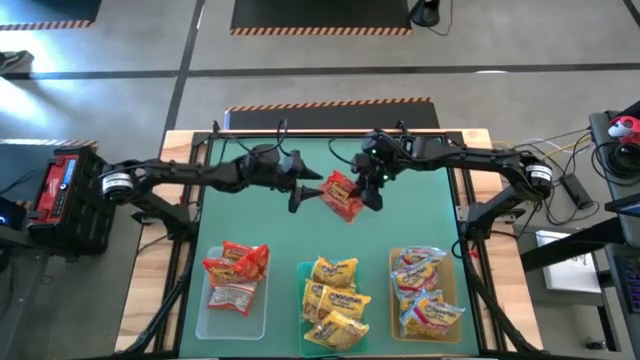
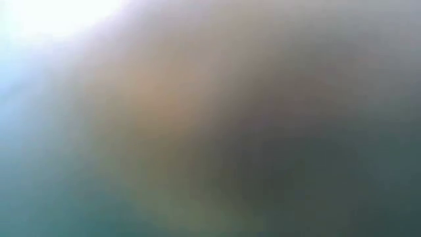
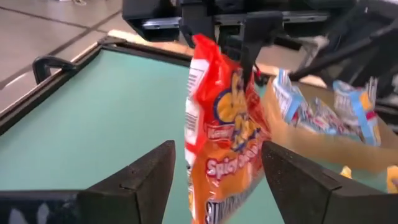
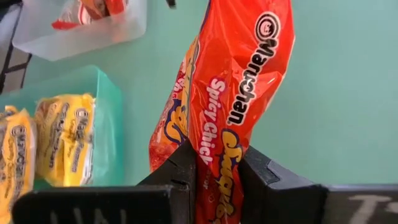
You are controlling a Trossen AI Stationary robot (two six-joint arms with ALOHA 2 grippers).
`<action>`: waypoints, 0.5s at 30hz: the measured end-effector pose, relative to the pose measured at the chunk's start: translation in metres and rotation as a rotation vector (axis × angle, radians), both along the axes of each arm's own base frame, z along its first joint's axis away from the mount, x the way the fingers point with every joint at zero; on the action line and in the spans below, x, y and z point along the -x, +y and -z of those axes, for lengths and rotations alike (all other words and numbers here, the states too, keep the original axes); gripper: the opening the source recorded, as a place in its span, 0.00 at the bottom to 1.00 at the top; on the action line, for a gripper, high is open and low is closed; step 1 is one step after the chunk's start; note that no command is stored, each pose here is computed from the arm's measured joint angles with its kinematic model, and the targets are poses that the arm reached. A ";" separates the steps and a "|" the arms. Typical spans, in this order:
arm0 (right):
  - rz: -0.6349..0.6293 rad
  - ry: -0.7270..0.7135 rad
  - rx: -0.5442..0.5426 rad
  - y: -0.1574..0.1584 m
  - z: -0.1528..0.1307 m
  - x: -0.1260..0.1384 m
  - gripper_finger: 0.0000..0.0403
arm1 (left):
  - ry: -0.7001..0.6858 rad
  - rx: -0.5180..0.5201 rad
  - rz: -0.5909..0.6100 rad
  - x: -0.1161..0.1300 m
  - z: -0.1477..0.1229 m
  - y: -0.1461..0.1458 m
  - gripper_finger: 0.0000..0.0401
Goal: Sort Maruchan noodles
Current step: Put the orange noodle pack into the white bin
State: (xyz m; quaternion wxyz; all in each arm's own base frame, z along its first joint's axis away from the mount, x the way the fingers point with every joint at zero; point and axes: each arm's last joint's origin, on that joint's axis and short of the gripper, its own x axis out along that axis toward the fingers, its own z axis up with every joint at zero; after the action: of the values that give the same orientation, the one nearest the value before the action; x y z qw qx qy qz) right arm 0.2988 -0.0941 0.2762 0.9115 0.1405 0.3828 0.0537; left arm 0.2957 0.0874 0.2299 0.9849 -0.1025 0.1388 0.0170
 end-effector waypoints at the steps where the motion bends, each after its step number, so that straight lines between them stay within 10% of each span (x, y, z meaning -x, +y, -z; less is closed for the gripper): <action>1: -0.003 0.011 -0.002 0.000 0.000 0.001 0.15 | 0.019 -0.003 0.003 -0.001 -0.003 0.000 0.57; 15: -0.181 -0.037 0.163 0.001 -0.001 0.001 0.15 | 0.068 -0.076 -0.001 -0.014 -0.016 0.005 0.70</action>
State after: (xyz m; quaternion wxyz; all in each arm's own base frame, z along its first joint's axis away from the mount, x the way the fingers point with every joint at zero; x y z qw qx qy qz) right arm 0.2979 -0.0927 0.2772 0.9182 0.0299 0.3803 0.1068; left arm 0.3093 0.0927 0.2458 0.9827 -0.0643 0.1715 0.0262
